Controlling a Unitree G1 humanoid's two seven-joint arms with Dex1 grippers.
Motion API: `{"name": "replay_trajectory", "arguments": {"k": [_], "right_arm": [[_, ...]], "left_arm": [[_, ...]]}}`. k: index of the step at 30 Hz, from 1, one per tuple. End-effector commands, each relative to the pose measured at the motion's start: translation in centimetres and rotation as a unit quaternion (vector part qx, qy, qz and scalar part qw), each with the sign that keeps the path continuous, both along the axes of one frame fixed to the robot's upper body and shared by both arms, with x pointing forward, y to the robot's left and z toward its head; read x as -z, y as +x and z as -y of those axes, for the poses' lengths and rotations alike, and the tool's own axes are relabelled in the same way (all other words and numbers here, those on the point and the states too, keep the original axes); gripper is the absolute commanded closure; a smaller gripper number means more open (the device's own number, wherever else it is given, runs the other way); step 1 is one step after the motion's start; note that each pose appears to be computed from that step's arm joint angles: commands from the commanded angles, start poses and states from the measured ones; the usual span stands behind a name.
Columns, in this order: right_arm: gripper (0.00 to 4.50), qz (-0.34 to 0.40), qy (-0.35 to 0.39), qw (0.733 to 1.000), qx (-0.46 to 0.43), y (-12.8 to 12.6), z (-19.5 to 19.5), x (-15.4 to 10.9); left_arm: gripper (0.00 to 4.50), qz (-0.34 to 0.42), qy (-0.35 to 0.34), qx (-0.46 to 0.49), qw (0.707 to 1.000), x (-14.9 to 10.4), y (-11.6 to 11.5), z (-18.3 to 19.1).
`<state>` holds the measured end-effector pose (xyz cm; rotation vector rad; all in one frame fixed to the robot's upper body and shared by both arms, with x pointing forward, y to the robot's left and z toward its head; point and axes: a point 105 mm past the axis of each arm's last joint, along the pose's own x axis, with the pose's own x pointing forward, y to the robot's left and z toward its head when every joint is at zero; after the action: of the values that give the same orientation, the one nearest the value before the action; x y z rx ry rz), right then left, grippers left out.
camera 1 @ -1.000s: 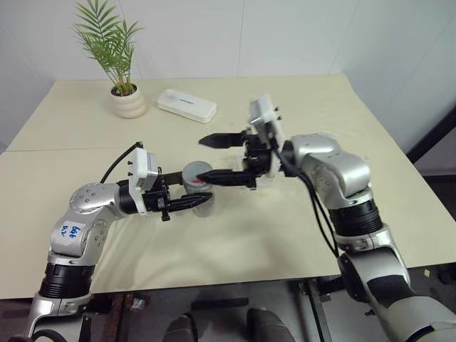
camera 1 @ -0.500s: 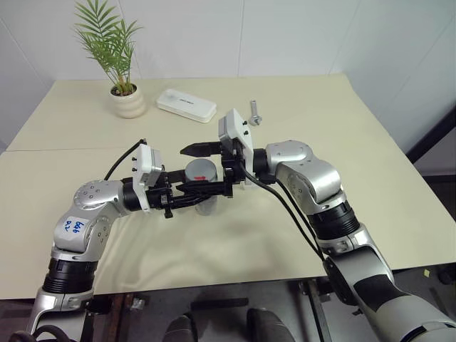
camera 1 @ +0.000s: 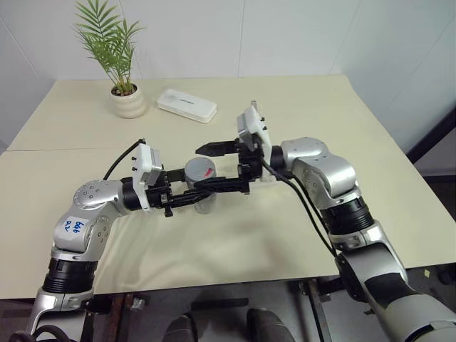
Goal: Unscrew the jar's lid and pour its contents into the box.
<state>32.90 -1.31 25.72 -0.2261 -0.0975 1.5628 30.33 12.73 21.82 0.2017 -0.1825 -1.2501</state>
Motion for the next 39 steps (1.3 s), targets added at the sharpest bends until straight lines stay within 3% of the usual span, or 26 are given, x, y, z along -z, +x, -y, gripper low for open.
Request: {"name": "replay_trajectory", "arguments": {"k": [1, 6, 11, 15, 21, 30, 39], "right_arm": [[0.03, -0.001, 0.03, 0.997, 0.071, 1.8, 4.0, -1.6], [0.03, -0.014, 0.02, 0.995, 0.094, 2.2, 5.7, -1.0], [0.03, -0.016, 0.024, 0.997, 0.065, 1.1, 5.6, -1.7], [0.03, -0.01, 0.046, 0.999, 0.01, -1.1, 3.5, -3.2], [0.03, 0.0, 0.034, 0.999, -0.005, -2.8, -0.3, -2.3], [0.03, 0.008, 0.039, 0.999, 0.003, -2.6, -3.5, -1.9], [0.03, 0.01, 0.055, 0.998, 0.019, -1.6, -3.5, -2.4]], "left_arm": [[2.5, 0.036, 0.004, 0.03, 0.999, -1.0, -1.1, 0.4], [2.5, 0.037, 0.008, 0.024, 0.999, -0.8, -1.1, 0.2], [2.5, 0.036, 0.008, 0.02, 0.999, -0.8, -1.0, 0.0], [2.5, 0.035, 0.006, 0.018, 0.999, -0.9, -1.0, 0.0], [2.5, 0.017, 0.003, 0.014, 1.0, -0.7, -0.7, 0.2], [2.5, 0.018, 0.004, 0.024, 1.0, -0.7, -0.7, 0.6], [2.5, 0.019, 0.005, 0.029, 0.999, -0.6, -0.7, 0.7]]}}
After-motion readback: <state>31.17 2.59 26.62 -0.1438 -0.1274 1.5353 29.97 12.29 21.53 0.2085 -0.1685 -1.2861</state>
